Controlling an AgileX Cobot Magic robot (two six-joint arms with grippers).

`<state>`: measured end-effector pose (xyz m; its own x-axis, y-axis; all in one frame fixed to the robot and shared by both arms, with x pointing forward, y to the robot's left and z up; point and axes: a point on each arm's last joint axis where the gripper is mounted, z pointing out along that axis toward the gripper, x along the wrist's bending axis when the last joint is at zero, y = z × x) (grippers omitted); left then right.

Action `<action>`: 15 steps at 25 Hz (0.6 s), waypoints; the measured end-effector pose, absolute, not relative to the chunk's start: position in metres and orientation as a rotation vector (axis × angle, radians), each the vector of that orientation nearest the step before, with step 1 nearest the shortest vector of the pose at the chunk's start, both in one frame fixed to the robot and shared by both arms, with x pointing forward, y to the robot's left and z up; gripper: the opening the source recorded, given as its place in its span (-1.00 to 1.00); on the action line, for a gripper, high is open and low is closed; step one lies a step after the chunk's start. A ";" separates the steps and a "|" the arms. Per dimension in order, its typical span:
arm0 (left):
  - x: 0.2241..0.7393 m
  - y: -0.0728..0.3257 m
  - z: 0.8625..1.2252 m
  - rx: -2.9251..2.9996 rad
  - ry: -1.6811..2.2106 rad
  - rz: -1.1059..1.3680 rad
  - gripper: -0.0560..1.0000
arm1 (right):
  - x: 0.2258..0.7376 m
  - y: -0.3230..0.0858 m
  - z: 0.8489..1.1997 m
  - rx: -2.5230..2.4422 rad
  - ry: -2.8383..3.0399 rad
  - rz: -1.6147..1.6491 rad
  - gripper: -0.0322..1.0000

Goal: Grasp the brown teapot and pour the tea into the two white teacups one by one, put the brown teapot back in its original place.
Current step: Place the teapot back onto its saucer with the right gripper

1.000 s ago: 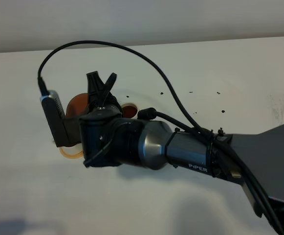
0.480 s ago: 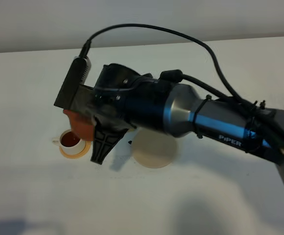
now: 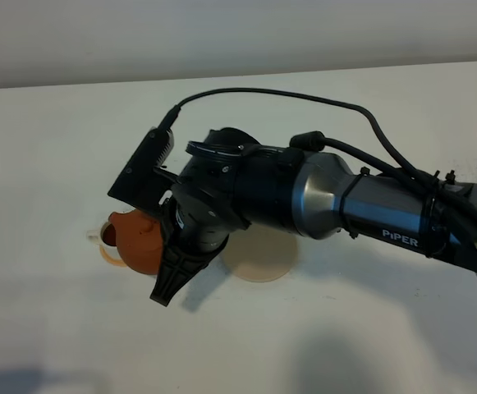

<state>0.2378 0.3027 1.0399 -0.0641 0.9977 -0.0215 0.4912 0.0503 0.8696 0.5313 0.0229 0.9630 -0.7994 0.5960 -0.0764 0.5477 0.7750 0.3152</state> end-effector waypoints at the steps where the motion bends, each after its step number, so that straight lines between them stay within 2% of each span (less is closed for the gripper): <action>1: 0.238 0.303 1.040 1.520 1.641 0.934 -0.32 | 0.532 0.021 0.960 0.913 2.795 0.418 -0.76; 15: 0.238 0.303 1.040 1.520 1.641 0.934 -0.32 | 0.530 0.015 0.920 0.997 2.817 0.429 -0.76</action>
